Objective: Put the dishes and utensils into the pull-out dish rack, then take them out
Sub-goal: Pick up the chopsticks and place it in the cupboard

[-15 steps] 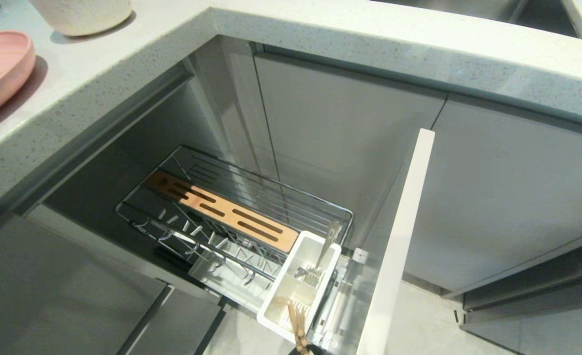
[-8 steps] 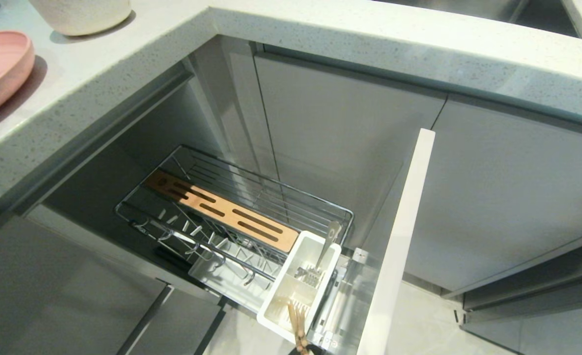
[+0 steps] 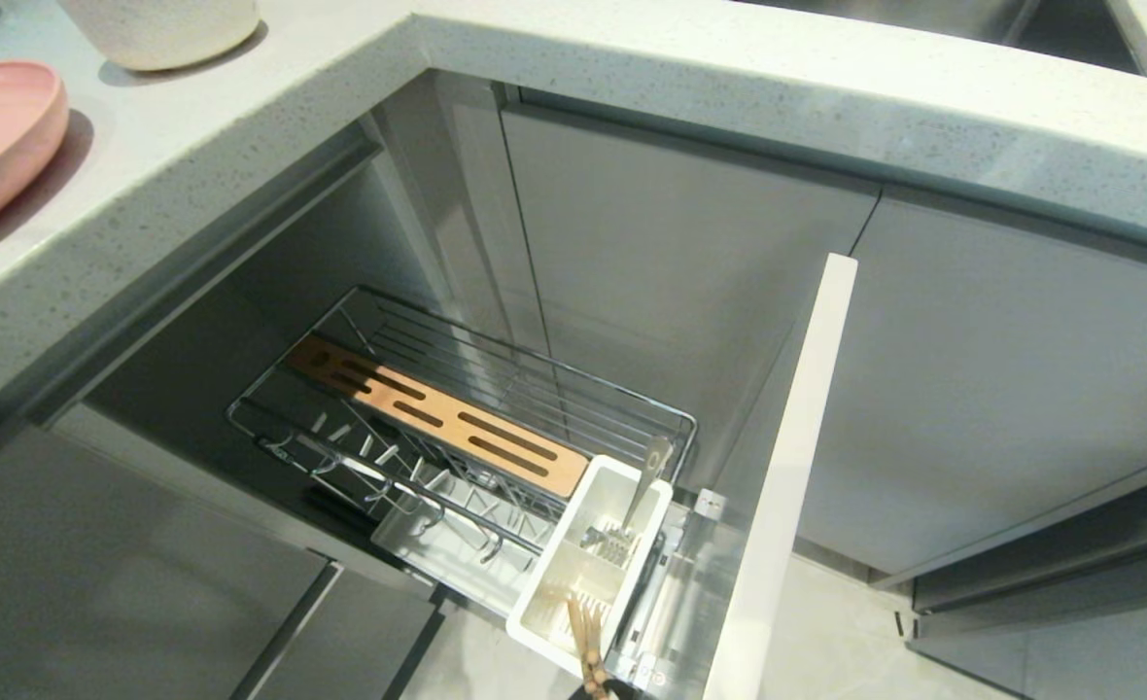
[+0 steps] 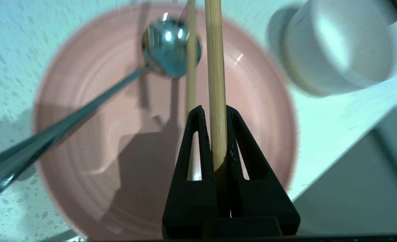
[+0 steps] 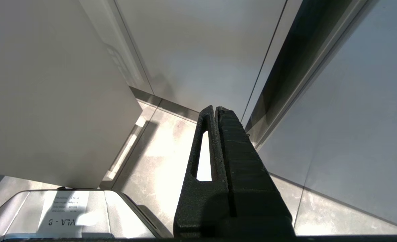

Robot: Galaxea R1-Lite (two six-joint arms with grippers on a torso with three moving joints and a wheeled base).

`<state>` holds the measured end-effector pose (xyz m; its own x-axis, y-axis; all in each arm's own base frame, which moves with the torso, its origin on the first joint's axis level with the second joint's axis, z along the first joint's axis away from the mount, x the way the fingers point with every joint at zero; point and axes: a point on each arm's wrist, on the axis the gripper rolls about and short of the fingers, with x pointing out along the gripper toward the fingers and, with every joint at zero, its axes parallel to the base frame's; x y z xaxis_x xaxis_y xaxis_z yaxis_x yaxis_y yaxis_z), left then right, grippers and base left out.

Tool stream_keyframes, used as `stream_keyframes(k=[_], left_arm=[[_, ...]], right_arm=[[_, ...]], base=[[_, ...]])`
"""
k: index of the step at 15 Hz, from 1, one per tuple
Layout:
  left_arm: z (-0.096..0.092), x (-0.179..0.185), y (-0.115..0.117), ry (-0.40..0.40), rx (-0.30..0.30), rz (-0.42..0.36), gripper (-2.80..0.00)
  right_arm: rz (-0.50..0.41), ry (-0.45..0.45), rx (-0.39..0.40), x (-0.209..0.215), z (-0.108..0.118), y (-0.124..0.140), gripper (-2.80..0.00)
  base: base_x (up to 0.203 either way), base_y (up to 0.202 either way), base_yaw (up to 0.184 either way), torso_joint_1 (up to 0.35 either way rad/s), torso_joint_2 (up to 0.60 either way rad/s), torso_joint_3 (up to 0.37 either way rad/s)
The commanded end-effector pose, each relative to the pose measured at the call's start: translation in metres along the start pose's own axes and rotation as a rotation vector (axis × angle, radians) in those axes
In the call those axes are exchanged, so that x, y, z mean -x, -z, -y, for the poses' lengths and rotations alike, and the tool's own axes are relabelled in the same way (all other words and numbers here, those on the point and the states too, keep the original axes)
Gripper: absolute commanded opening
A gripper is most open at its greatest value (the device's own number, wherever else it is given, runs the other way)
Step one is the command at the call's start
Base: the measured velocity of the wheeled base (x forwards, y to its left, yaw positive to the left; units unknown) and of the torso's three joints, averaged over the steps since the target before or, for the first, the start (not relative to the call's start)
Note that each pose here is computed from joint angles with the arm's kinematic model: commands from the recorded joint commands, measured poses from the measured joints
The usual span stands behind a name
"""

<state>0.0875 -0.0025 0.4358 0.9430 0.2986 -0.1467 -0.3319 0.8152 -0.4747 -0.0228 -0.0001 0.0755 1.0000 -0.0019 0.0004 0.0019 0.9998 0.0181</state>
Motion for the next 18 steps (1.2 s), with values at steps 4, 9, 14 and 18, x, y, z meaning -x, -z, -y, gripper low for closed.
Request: stream_keyframes(k=[4,9,14,18], left_arm=[[-0.009,0.038,-0.011,0.152,0.099,0.054,-2.80],[-0.011,0.055,-0.007,0.494,0.091,-0.169,-2.80],[-0.012,0.068,0.009,0.929,0.028,-0.607,-2.80],[-0.013,0.068,0.021,1.117,0.001,-0.868,-2.80]], right_arm=[[-0.002,0.000,0.000,0.000,0.000,0.000,-2.80],[-0.002,0.000,0.000,0.000,0.000,0.000,-2.80],[-0.002,0.000,0.000,0.000,0.000,0.000,-2.80],[-0.002,0.000,0.000,0.000,0.000,0.000,-2.80]], base=[[0.000,0.000,0.000,0.000,0.00,0.000],[0.000,0.000,0.000,0.000,0.00,0.000],[0.000,0.000,0.000,0.000,0.00,0.000],[0.000,0.000,0.000,0.000,0.00,0.000]])
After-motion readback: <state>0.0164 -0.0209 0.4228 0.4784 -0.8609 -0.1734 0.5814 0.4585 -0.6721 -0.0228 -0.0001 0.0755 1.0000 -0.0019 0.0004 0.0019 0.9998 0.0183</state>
